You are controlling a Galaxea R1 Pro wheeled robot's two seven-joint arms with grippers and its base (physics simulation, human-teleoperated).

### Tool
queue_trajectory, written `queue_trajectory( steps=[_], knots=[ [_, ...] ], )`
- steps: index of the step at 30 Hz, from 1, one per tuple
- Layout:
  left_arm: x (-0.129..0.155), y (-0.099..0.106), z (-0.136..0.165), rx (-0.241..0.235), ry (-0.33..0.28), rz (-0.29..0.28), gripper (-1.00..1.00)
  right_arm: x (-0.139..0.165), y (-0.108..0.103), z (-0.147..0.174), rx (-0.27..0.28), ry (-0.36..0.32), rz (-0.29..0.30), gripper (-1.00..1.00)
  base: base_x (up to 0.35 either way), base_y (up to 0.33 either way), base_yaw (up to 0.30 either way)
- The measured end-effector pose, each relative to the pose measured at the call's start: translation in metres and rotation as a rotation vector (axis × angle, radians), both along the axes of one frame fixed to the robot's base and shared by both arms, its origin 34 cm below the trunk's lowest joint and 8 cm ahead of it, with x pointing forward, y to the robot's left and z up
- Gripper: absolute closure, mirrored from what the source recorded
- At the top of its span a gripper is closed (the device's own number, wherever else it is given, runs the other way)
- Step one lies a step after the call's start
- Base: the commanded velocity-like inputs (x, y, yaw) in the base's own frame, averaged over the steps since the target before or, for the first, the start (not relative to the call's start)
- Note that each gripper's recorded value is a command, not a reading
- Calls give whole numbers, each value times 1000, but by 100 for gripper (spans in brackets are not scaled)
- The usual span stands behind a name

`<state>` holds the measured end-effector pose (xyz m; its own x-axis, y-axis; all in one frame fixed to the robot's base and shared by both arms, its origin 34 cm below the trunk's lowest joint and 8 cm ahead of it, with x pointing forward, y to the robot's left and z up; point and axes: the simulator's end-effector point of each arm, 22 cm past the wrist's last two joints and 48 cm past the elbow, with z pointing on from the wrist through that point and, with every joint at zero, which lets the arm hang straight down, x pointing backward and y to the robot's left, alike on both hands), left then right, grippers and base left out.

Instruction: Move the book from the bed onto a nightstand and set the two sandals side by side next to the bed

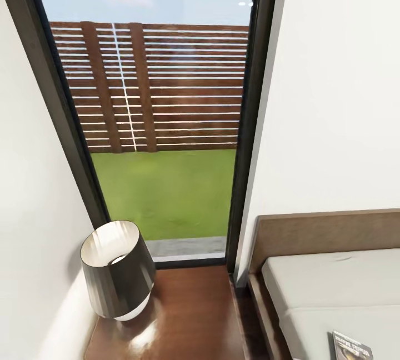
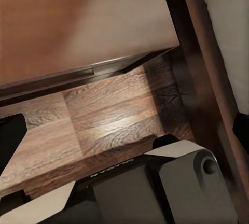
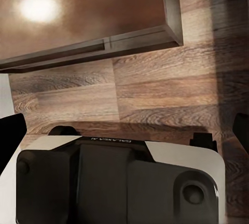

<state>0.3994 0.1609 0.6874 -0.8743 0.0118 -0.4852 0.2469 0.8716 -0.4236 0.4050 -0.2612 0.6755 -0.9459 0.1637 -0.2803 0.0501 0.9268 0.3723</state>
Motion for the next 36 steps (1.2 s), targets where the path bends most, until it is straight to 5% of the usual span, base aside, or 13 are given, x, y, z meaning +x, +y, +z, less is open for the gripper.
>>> queue_trajectory(
  steps=[36],
  knots=[
    [1,0,0,-2,0,4,-100,0,0,0,1,-1,0,-100,77,19,-1]
  ],
)
